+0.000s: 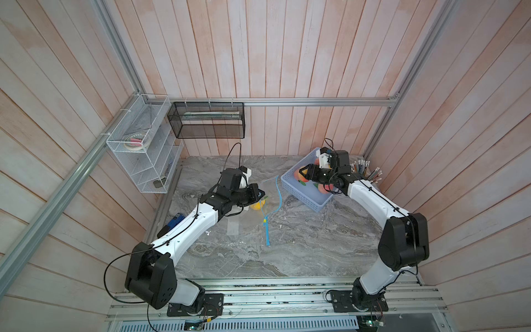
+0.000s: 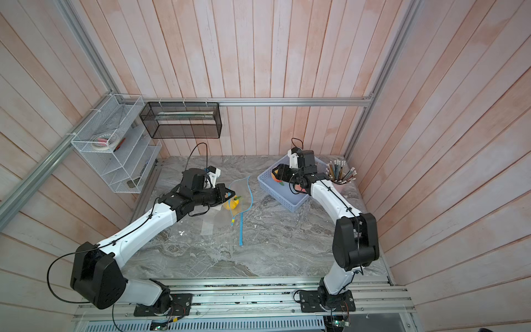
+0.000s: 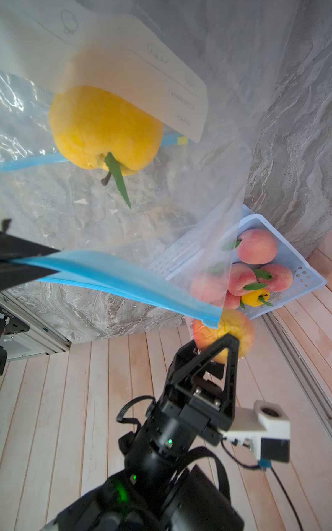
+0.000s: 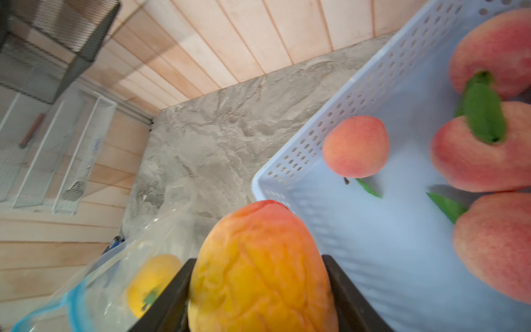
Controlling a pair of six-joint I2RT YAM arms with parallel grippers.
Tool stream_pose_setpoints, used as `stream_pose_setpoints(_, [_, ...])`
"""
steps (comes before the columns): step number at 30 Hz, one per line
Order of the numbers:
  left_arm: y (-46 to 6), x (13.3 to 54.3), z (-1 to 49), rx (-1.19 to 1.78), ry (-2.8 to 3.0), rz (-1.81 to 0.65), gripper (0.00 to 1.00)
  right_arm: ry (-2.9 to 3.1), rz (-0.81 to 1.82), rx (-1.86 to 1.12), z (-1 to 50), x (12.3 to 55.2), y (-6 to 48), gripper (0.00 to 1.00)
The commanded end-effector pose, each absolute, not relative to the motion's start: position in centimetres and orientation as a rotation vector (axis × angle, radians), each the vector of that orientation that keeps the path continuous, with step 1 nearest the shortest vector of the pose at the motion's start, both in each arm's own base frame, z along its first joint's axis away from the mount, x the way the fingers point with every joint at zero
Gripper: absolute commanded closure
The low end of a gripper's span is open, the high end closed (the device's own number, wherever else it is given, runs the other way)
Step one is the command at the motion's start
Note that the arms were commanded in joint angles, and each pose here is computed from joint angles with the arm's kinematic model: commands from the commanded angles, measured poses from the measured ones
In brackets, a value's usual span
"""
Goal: Place the peach in a zip-top bag and seal the zipper
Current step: Place the peach in the zipper food storage bag, then pick up the peach from the basket.
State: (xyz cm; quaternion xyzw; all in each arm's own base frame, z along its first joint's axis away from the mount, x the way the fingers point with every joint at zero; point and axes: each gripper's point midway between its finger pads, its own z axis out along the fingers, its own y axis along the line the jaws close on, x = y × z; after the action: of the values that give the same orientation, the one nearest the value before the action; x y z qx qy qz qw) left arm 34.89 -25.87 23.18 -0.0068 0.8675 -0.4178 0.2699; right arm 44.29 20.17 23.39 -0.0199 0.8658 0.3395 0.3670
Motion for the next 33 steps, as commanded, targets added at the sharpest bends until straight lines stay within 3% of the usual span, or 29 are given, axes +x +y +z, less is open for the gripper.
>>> stream_pose_setpoints(1, [-27.2, 34.8, 23.8, 0.013, 2.318, -1.196, 1.0, 2.129, 1.009, -0.239, 26.5, 40.5, 24.6, 0.39])
stream_pose_setpoints(6, [-27.8, 34.8, 24.8, 0.014, 2.298, -1.233, 1.0, 1.99, 1.141, -0.36, 30.2, 36.3, 29.4, 0.39])
stream_pose_setpoints(11, [-27.7, 34.5, 26.4, 0.006, 2.262, -1.255, 1.0, 2.035, 1.061, -0.353, 28.6, 35.8, 31.2, 0.39])
stream_pose_setpoints(16, [-26.8, 34.4, 28.1, -0.027, 2.24, -1.221, 1.0, 2.091, 1.005, -0.331, 27.2, 35.9, 30.8, 0.27])
stream_pose_setpoints(23, [-25.9, 34.7, 30.1, -0.06, 2.192, -1.23, 1.0, 2.048, 1.05, -0.407, 29.8, 35.0, 31.5, 0.17])
stream_pose_setpoints(29, [-24.8, 35.2, 30.0, -0.071, 2.202, -1.161, 1.0, 1.97, 0.931, -0.294, 32.7, 36.3, 28.0, 0.14])
stream_pose_setpoints(33, [-23.4, 35.4, 29.9, -0.087, 2.203, -1.098, 1.0, 2.066, 0.757, -0.08, 29.3, 39.6, 22.2, 0.13])
